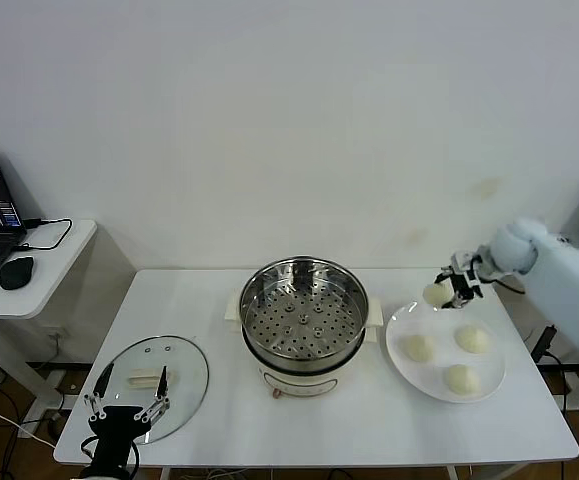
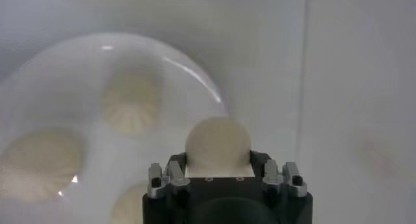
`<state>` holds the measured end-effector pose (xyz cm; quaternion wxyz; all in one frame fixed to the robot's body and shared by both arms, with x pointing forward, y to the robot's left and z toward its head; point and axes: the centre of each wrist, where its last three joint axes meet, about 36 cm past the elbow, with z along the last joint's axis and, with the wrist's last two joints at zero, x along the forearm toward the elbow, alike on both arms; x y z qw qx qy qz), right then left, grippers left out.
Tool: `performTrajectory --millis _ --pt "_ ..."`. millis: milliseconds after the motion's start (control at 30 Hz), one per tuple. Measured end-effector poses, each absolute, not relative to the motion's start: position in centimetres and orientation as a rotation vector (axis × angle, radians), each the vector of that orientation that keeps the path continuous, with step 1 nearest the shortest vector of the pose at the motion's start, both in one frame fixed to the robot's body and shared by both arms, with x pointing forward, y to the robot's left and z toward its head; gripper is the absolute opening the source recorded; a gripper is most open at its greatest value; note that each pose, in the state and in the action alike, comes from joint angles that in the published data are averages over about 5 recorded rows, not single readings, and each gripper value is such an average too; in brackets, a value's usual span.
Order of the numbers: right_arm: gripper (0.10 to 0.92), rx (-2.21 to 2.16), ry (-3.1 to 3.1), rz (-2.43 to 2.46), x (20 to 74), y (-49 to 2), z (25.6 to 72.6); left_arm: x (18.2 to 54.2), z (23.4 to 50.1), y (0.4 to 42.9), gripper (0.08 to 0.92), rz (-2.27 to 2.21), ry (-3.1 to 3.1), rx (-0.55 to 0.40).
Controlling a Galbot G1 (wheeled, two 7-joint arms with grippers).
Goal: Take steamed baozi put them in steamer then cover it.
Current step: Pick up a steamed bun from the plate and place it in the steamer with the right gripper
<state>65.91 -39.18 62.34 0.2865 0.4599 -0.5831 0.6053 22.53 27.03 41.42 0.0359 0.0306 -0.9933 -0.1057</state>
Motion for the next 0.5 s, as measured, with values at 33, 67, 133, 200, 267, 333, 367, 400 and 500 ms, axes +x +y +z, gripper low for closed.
performTrajectory --millis 33,67,133,200,267,333,367,400,500 --pt "0.611 1.241 -1.565 1.633 65.9 -38.6 63.4 22.6 41.5 27.0 0.823 -0.323 -3.053 0.093" --pt "0.611 1.255 -1.571 1.65 65.8 -38.0 64.4 22.6 41.5 27.0 0.823 -0.321 -3.056 0.092" --pt "0.611 1.287 -1.582 1.682 65.7 -36.5 66.2 22.7 41.7 27.0 0.823 -0.317 -3.061 0.092" --pt "0.611 1.328 -1.591 1.715 65.5 -34.8 67.8 22.7 41.8 27.0 0.823 -0.314 -3.066 0.093" --pt "0.612 1.376 -1.595 1.745 65.3 -32.9 69.0 22.8 41.9 27.0 0.823 -0.312 -3.07 0.096" --pt "0.615 1.429 -1.589 1.775 65.2 -30.9 69.7 22.8 42.0 27.0 0.823 -0.312 -3.072 0.1" --pt "0.615 1.456 -1.581 1.79 65.2 -29.9 69.9 22.7 42.1 27.1 0.823 -0.312 -3.073 0.102" --pt "0.616 1.483 -1.57 1.806 65.2 -28.9 70.0 22.7 42.1 27.1 0.823 -0.313 -3.073 0.104" --pt "0.612 1.559 -1.522 1.86 65.1 -26.1 70.0 22.5 42.2 27.2 0.823 -0.314 -3.071 0.113"
